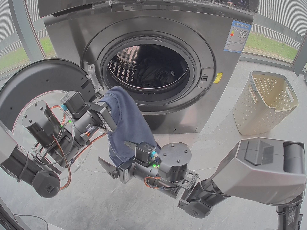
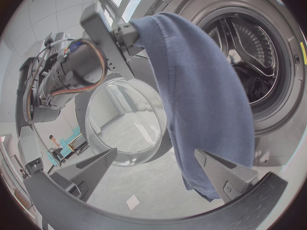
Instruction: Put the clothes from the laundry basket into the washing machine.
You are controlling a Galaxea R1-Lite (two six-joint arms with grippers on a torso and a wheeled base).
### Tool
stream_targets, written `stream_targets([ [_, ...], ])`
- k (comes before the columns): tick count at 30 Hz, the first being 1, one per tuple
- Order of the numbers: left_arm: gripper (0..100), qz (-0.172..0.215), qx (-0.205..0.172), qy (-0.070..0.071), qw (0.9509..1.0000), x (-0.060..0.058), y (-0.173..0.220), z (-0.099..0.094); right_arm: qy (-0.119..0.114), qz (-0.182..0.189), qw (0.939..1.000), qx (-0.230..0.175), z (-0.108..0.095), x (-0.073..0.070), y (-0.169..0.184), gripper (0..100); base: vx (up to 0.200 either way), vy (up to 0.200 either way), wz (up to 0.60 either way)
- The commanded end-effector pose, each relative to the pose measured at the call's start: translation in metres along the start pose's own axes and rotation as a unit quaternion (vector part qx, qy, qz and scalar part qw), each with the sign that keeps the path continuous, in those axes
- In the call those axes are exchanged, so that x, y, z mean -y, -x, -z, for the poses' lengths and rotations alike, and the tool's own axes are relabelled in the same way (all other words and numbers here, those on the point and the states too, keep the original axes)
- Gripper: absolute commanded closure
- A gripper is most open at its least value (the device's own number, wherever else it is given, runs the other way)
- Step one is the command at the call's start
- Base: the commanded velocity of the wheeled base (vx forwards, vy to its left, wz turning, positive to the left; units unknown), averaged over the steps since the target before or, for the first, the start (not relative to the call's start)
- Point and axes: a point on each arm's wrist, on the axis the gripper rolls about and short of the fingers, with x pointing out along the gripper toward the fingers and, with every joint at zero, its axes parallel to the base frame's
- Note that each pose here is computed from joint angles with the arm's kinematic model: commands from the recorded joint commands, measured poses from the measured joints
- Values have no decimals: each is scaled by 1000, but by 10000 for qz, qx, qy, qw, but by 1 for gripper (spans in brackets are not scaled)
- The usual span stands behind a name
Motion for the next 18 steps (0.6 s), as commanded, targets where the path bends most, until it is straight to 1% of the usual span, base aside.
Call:
stream_targets([
  [1,100,-5,19,1,10000,0,0,-1,-5,10,10000,-2,10,-1,-19,0,0,0,0],
  [5,100,-1,41,-1,10000,0,0,-2,24,252,9997,44,10,13,-33,0,0,0,0],
  [6,100,1,56,-3,10000,0,0,-3,91,433,9990,79,10,24,-36,0,0,0,0],
  [9,100,3,72,-4,10000,0,0,-4,261,687,9972,152,7,43,-38,0,0,0,0],
  [13,100,10,71,-2,10000,1,0,-4,277,881,9955,210,2,56,-37,0,0,0,0],
  [14,100,9,63,-1,10000,1,0,-4,287,968,9946,257,-2,59,-37,0,0,0,0],
  [18,100,17,62,-1,10000,1,0,-4,301,1081,9931,345,-7,67,-37,0,0,0,0],
])
